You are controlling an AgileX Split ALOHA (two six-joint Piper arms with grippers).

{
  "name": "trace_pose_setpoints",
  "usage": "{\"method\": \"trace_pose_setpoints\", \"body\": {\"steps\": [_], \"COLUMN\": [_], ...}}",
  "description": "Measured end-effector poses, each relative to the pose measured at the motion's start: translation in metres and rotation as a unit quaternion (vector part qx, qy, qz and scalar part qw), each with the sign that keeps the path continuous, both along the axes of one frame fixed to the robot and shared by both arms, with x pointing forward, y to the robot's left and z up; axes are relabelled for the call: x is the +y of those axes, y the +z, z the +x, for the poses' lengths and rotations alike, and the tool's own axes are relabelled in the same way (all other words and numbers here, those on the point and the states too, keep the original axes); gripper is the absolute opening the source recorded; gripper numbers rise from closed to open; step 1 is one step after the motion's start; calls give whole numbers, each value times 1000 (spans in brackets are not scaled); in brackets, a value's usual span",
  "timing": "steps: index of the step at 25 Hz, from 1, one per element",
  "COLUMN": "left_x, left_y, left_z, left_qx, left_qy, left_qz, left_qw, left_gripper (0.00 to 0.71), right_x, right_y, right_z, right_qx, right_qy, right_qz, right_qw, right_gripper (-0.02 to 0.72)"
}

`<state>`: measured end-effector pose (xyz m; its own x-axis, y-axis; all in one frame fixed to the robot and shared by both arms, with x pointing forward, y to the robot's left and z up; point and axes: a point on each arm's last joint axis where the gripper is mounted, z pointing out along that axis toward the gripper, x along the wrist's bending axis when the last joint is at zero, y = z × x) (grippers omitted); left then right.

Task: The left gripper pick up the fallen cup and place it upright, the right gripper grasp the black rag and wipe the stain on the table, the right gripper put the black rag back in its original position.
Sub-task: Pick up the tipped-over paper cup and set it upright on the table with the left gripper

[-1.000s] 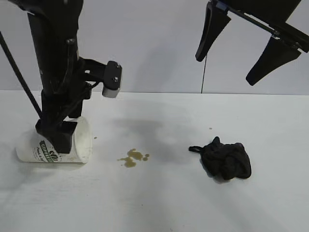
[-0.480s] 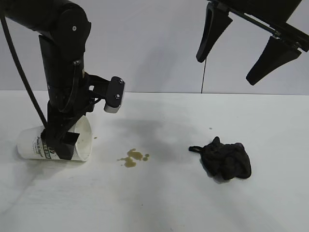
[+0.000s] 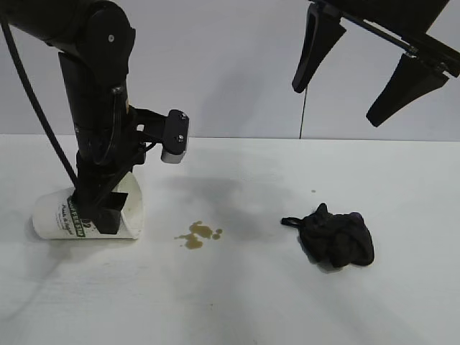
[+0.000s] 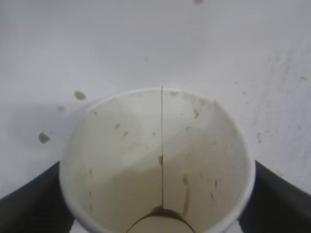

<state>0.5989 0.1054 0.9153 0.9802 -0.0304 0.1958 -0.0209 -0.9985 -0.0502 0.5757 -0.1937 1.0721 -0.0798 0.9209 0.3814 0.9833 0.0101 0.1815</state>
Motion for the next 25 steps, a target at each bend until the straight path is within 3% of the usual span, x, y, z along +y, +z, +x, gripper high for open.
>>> {"method": "trace_pose_setpoints", "body": {"steps": [5, 8, 10, 12, 16, 21, 23, 25], "left_x": [-3, -6, -5, 8, 47, 97, 113, 125], "left_y": [8, 29, 54, 83, 127, 150, 153, 150], "left_z": [0, 1, 3, 7, 12, 9, 9, 10], "left_qx": [-7, -27, -37, -48, -25, 54, 43, 22], "left_qy": [10, 51, 104, 151, 209, 164, 137, 125], "left_qz": [-26, -104, -190, -269, -406, -532, -562, -570], "left_qw": [1000, 993, 976, 950, 889, 829, 815, 812], "left_gripper": [536, 537, 537, 537, 537, 537, 537, 537], "right_x": [0, 0, 0, 0, 0, 0, 0, 0], "right_y": [0, 0, 0, 0, 0, 0, 0, 0], "right_z": [0, 0, 0, 0, 0, 0, 0, 0], "right_qx": [0, 0, 0, 0, 0, 0, 0, 0], "right_qy": [0, 0, 0, 0, 0, 0, 0, 0], "right_qz": [0, 0, 0, 0, 0, 0, 0, 0], "right_qw": [1000, 1000, 1000, 1000, 1000, 1000, 1000, 1000], "right_gripper": [622, 622, 622, 622, 622, 622, 622, 622]}}
